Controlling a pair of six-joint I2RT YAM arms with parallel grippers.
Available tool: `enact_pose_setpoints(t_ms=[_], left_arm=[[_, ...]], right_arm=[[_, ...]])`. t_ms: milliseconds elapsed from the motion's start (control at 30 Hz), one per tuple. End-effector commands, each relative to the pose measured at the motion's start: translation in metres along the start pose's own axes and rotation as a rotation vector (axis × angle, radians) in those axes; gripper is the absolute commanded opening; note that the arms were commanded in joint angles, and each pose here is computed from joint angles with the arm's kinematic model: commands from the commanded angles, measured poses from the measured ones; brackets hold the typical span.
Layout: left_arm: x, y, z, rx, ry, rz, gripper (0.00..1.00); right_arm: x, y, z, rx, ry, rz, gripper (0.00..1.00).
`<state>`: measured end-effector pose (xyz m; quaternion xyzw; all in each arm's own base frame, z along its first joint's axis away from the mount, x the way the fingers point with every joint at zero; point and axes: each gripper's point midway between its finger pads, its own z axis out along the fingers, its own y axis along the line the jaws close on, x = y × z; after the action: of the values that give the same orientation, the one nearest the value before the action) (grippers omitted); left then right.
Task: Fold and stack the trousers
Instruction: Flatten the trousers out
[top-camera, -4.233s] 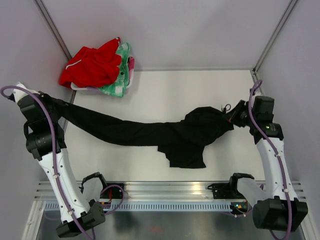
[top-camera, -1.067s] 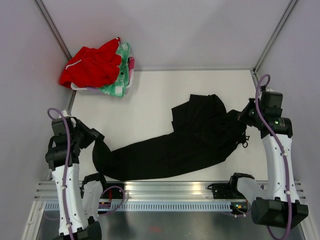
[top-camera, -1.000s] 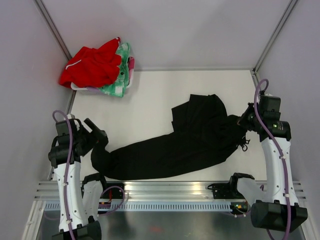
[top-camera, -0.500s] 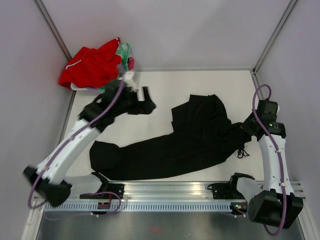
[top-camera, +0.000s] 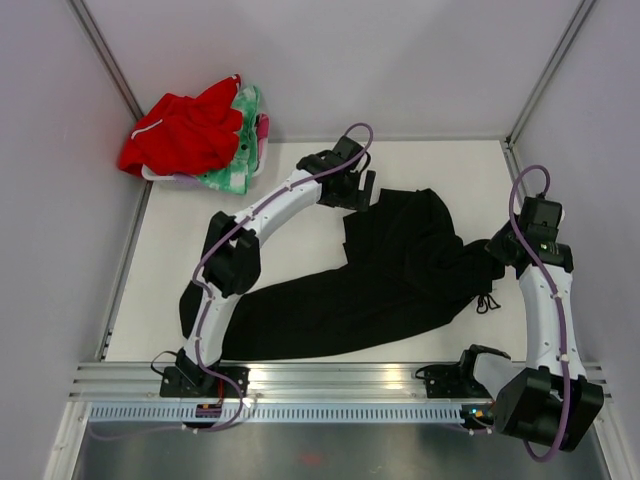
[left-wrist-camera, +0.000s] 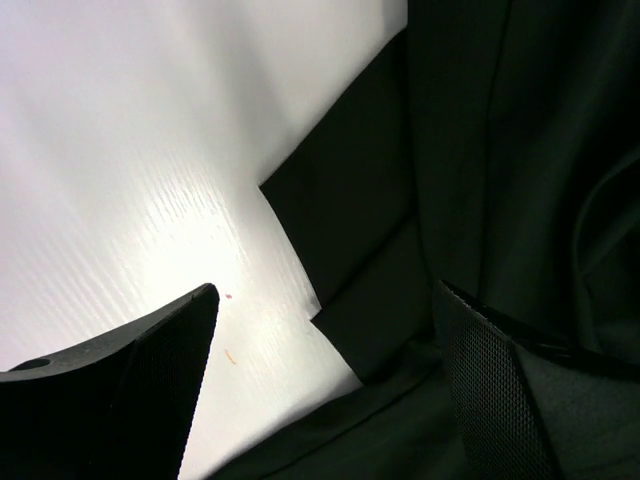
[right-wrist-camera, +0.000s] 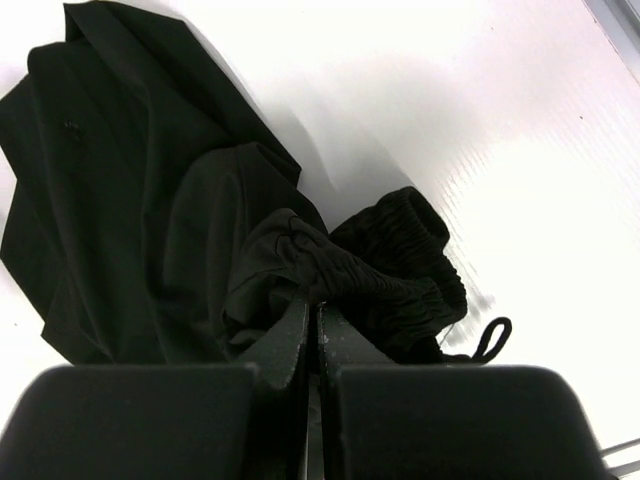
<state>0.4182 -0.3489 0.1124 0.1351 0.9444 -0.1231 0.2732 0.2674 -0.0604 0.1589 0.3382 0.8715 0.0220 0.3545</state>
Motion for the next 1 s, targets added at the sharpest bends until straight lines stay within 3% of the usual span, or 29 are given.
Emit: enact_pose_setpoints(t_ms=[0, 200, 367, 633, 967], left_arm=[[-0.036, 0.005, -0.032, 0.016, -0.094, 0.153, 0.92], [-0.048, 0.019, 0.002, 0.163, -0.103, 0.264, 0.86], [-0.023, 0.022, 0.040, 0.202, -0.038, 0.385, 0.86], [-0.011, 0.003, 0.070, 0.329, -0.040, 0.386, 0.82], [0.030, 0.017, 0.106, 0.304, 0.078, 0.409, 0.76]], right_arm=[[-0.013, 0.009, 0.004, -0.036, -0.043, 0.010, 0.00], [-0.025, 0.014, 0.005, -0.045, -0.071, 0.012, 0.00], [-0.031, 0.014, 0.004, -0.038, -0.087, 0.014, 0.00], [-0.038, 0.020, 0.001, -0.062, -0.102, 0.026, 0.00], [-0.042, 0.023, -0.002, -0.075, -0.118, 0.037, 0.00]])
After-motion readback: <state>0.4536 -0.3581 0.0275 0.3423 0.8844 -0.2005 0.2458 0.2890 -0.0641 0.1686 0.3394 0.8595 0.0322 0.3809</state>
